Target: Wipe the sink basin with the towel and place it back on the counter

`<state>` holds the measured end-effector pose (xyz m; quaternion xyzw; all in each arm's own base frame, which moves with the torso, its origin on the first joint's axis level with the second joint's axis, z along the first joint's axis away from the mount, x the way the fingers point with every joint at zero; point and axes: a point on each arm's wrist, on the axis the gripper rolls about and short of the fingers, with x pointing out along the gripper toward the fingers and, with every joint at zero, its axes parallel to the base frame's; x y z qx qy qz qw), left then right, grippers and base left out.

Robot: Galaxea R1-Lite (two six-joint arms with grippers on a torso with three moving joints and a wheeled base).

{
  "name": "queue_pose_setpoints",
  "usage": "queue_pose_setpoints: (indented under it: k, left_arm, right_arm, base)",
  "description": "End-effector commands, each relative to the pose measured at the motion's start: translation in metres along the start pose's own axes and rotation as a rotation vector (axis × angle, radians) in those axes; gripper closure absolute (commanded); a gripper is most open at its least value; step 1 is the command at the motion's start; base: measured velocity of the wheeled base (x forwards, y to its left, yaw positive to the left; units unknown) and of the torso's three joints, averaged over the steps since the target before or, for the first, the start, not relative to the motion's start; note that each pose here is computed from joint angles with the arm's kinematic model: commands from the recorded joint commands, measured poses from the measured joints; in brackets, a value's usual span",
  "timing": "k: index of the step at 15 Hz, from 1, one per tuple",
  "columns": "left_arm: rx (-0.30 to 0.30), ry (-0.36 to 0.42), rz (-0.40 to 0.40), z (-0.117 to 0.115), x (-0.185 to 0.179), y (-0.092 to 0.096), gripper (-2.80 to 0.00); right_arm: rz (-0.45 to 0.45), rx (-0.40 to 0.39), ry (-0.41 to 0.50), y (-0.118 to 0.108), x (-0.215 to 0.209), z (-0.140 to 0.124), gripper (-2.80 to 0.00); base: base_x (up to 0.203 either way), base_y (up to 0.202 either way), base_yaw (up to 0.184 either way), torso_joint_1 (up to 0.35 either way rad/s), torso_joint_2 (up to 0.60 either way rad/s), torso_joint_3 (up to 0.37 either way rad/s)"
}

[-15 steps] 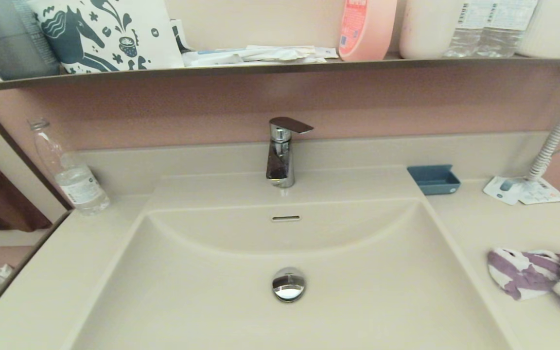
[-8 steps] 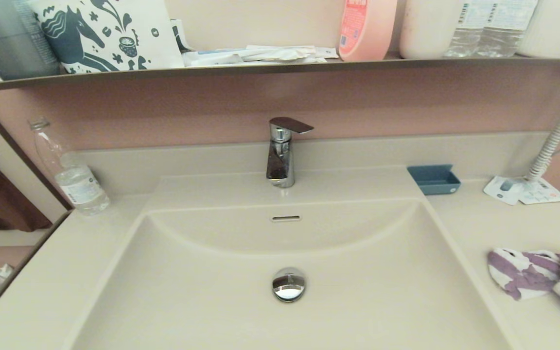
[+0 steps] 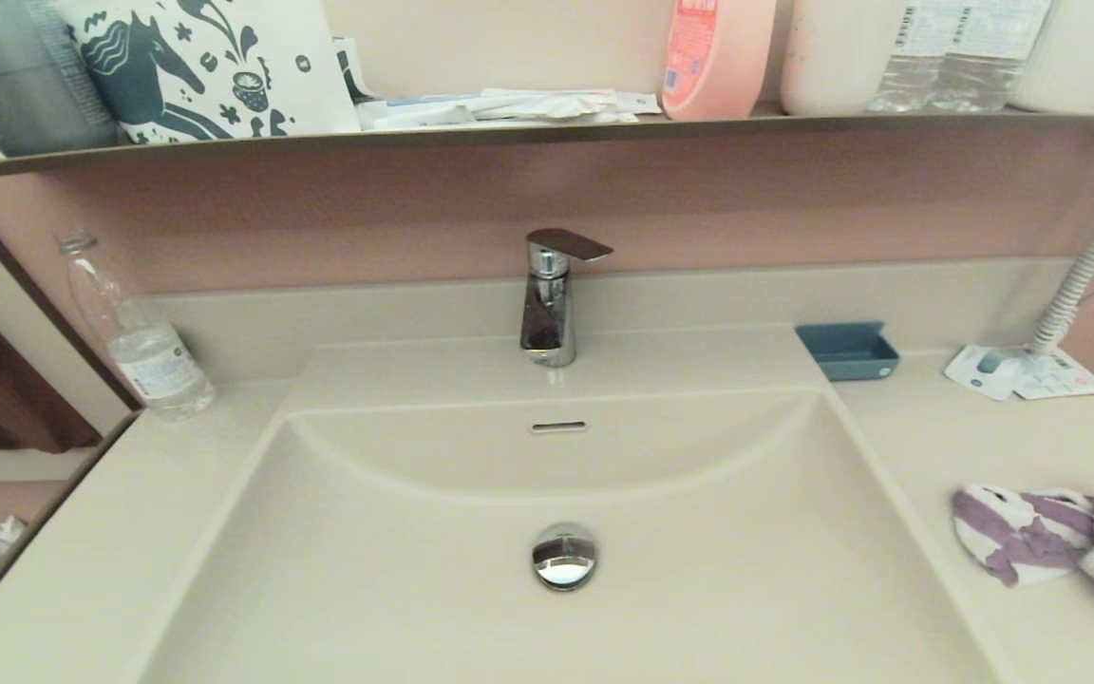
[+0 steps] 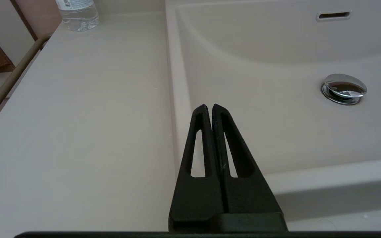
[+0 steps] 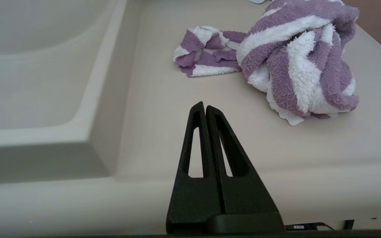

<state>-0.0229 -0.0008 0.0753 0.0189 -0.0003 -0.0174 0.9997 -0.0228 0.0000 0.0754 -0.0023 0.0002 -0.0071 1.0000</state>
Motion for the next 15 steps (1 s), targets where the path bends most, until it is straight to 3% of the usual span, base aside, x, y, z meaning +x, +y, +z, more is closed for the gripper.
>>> queue_pose_setpoints:
  k: [1, 15]
  left_arm:
    - [0.000, 0.002, 0.000, 0.0000, 0.0001, 0.0000, 0.00]
    - [0.000, 0.002, 0.000, 0.0000, 0.0001, 0.0000, 0.00]
  right_arm:
    - [0.002, 0.000, -0.001, 0.0000, 0.0000, 0.0001, 0.00]
    - [0.002, 0.003, 0.000, 0.0000, 0.0000, 0.0000, 0.00]
  base:
    - [0.000, 0.000, 0.000, 0.000, 0.00, 0.000]
    - [0.000, 0.000, 0.000, 0.000, 0.00, 0.000]
